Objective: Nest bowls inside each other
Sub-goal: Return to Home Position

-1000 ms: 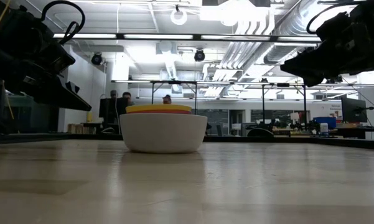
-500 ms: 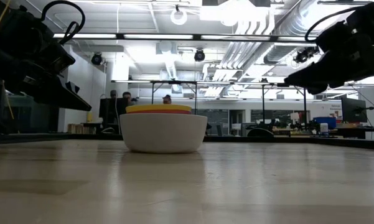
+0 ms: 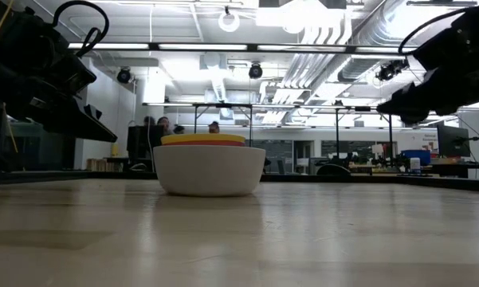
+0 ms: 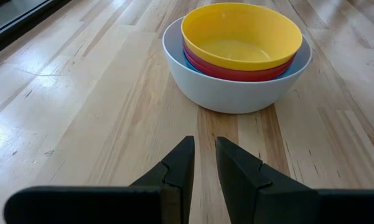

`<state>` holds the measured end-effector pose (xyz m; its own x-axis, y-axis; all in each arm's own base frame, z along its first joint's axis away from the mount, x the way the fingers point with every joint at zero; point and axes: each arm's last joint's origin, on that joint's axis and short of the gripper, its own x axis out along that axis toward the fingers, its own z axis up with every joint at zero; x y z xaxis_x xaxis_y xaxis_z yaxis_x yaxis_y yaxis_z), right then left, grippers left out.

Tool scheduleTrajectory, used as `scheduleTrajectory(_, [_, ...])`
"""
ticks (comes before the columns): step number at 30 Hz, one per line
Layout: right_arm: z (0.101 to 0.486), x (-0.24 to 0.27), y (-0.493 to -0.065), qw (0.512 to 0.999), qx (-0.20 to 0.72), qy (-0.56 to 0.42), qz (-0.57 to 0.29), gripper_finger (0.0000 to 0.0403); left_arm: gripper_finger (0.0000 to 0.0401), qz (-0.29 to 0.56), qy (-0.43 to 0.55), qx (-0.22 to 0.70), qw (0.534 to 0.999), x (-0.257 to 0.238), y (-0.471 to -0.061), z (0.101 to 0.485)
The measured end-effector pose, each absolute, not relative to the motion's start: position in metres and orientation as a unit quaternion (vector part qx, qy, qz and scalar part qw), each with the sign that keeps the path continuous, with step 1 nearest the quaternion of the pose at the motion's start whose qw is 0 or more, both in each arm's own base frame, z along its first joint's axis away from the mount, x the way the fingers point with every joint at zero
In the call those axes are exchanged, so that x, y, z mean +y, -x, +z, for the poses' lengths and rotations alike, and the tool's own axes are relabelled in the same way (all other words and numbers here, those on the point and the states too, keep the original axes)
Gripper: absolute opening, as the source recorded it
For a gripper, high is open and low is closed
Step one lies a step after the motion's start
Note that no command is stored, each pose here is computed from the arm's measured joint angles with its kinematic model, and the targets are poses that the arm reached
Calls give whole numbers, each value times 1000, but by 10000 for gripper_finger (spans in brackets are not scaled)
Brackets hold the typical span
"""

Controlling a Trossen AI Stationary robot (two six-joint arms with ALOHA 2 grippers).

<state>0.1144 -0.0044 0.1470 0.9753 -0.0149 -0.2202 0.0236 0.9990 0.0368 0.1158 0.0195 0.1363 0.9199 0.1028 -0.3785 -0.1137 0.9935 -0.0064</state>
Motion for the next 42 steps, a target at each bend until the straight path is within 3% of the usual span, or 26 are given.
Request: scheduleTrajectory(42, [146, -5, -111, 993, 112, -19, -14, 98, 67, 55, 14, 193, 980, 19, -116, 136])
